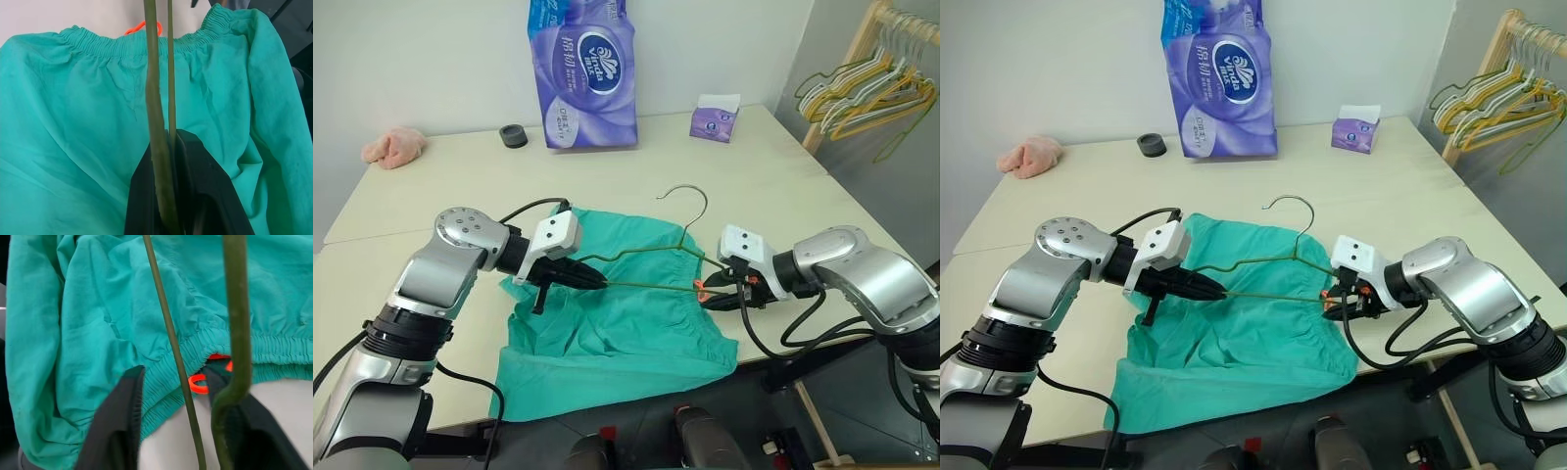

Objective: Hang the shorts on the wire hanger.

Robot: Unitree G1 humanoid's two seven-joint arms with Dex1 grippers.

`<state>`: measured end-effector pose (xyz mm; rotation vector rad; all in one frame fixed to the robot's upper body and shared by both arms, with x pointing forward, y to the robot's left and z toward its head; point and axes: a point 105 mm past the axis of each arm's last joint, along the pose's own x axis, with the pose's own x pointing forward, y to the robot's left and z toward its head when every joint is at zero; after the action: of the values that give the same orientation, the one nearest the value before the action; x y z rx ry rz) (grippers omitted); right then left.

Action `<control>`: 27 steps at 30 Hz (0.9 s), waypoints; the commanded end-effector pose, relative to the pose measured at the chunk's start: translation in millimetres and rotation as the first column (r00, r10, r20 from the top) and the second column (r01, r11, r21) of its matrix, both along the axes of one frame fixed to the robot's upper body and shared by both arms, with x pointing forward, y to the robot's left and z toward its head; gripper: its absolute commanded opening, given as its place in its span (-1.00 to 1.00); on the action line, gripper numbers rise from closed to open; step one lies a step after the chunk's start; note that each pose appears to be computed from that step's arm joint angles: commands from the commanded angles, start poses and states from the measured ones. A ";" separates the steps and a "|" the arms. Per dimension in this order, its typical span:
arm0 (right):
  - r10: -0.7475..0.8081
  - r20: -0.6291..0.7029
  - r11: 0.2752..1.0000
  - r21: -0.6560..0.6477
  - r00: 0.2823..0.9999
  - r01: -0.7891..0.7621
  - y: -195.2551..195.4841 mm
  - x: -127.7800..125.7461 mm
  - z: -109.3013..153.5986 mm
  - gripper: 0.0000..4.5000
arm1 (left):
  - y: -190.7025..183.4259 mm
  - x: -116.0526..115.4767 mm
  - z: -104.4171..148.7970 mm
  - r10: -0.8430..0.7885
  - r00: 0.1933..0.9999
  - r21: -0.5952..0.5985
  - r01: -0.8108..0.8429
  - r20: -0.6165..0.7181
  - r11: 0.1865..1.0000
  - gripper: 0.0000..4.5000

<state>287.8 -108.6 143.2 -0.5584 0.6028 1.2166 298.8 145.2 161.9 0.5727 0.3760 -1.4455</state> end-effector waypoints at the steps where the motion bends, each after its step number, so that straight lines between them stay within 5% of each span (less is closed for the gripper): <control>1: -0.022 0.019 1.000 0.004 1.000 0.022 0.4 3.6 3.9 -0.76 | -3.7 -2.3 9.3 -0.013 1.000 -0.015 0.014 0.028 1.000 -1.00; 3: -0.033 0.014 0.999 0.007 0.999 0.033 0.0 3.9 2.8 -0.96 | -3.9 -1.6 9.2 -0.008 1.000 -0.017 0.008 0.029 1.000 -1.00; 6: -0.055 0.000 0.998 0.017 0.998 0.055 -1.0 4.0 1.1 -0.96 | -4.0 -2.3 7.8 -0.005 1.000 -0.026 0.005 0.006 1.000 -1.00; 15: -0.152 -0.094 0.985 0.062 0.984 0.158 -12.7 -4.4 -6.0 -1.00 | 5.2 30.4 26.5 0.181 0.975 -0.197 -0.154 0.127 0.968 0.09; 19: -0.204 -0.175 0.972 0.081 0.963 0.221 -26.1 -21.4 -12.1 -1.00 | 27.2 57.9 51.6 0.377 0.906 -0.349 -0.296 0.191 0.889 0.09; 27: -0.287 -0.423 0.909 0.164 0.859 0.384 -48.4 -75.9 -25.5 -1.00 | 34.0 25.4 -5.8 0.198 0.969 -0.161 -0.174 0.149 0.972 0.09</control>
<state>216.1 -157.2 107.5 0.0089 0.8724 1.0395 327.5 187.2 140.3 0.4525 0.2585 -1.1793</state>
